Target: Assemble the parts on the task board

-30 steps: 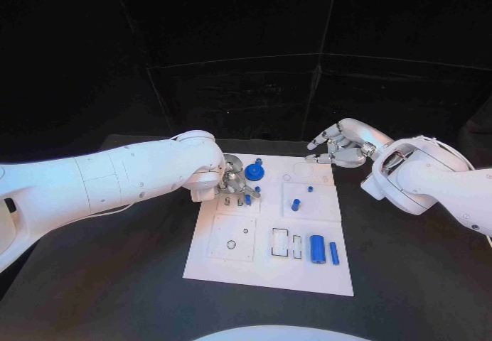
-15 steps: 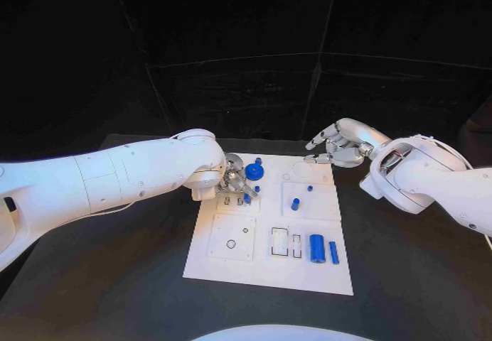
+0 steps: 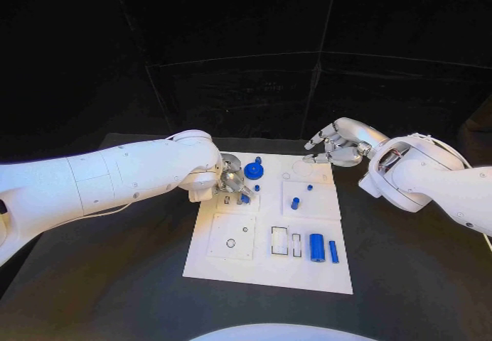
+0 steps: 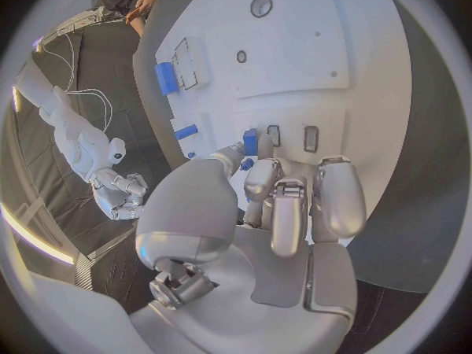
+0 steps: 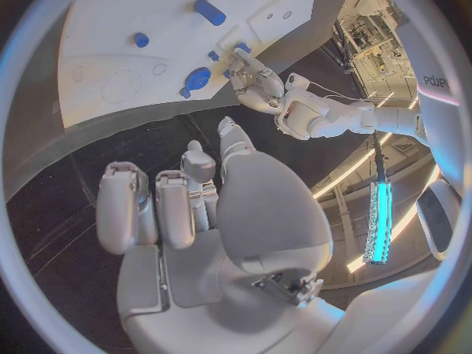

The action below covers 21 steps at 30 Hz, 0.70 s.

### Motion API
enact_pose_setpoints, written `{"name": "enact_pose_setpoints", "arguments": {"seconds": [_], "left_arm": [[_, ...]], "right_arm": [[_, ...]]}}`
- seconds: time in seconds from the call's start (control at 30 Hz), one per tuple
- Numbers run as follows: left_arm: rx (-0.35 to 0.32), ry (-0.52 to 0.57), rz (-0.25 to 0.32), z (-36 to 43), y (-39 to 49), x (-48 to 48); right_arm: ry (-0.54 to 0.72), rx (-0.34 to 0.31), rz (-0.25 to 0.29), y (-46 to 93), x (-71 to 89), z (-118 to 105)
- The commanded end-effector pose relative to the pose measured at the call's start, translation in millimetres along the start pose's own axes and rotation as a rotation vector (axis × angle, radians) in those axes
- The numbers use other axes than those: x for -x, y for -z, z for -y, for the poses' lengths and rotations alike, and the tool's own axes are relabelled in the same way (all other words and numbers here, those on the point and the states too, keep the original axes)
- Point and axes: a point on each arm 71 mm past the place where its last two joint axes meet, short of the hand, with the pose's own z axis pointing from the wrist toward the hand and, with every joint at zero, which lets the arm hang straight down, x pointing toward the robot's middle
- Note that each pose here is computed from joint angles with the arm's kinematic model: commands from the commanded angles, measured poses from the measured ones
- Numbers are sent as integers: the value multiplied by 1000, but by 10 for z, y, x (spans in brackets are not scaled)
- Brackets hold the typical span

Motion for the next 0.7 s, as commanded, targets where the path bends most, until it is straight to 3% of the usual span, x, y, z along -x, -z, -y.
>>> {"name": "enact_pose_setpoints", "arguments": {"seconds": [0.03,0.47,0.7], "left_arm": [[-37,12,31,18,21,17],[-133,70,123,-78,143,47],[-129,0,156,-132,132,-12]], "right_arm": [[11,5,-6,-13,2,-12],[12,7,-6,-38,-2,-7],[14,21,-19,-37,-7,-6]]}}
